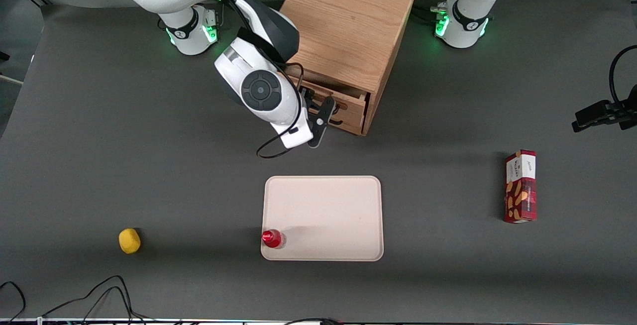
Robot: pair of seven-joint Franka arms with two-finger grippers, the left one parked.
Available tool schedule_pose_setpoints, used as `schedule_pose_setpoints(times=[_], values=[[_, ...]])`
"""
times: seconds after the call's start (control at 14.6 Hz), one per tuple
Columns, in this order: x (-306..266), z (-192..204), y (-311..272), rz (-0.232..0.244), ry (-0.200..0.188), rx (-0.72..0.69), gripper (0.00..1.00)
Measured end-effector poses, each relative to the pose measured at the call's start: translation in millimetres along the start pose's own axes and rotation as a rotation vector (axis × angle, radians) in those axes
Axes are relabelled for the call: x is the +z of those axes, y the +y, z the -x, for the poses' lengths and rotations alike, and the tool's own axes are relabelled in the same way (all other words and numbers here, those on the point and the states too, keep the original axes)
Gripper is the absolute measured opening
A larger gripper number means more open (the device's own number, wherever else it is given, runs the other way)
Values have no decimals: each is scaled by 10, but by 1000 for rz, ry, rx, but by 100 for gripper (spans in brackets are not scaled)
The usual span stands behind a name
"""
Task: Open upper drawer
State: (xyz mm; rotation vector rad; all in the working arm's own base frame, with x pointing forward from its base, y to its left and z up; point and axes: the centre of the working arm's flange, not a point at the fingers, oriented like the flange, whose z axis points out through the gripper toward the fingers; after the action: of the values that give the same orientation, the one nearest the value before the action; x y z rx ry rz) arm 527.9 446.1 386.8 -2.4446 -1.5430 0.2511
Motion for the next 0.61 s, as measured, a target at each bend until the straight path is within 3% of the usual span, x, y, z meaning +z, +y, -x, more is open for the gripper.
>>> schedule_pose_setpoints(times=[0.34, 0.61], values=[[-87, 9, 207, 26, 43, 18, 100], [-161, 72, 413, 48, 55, 7, 100]])
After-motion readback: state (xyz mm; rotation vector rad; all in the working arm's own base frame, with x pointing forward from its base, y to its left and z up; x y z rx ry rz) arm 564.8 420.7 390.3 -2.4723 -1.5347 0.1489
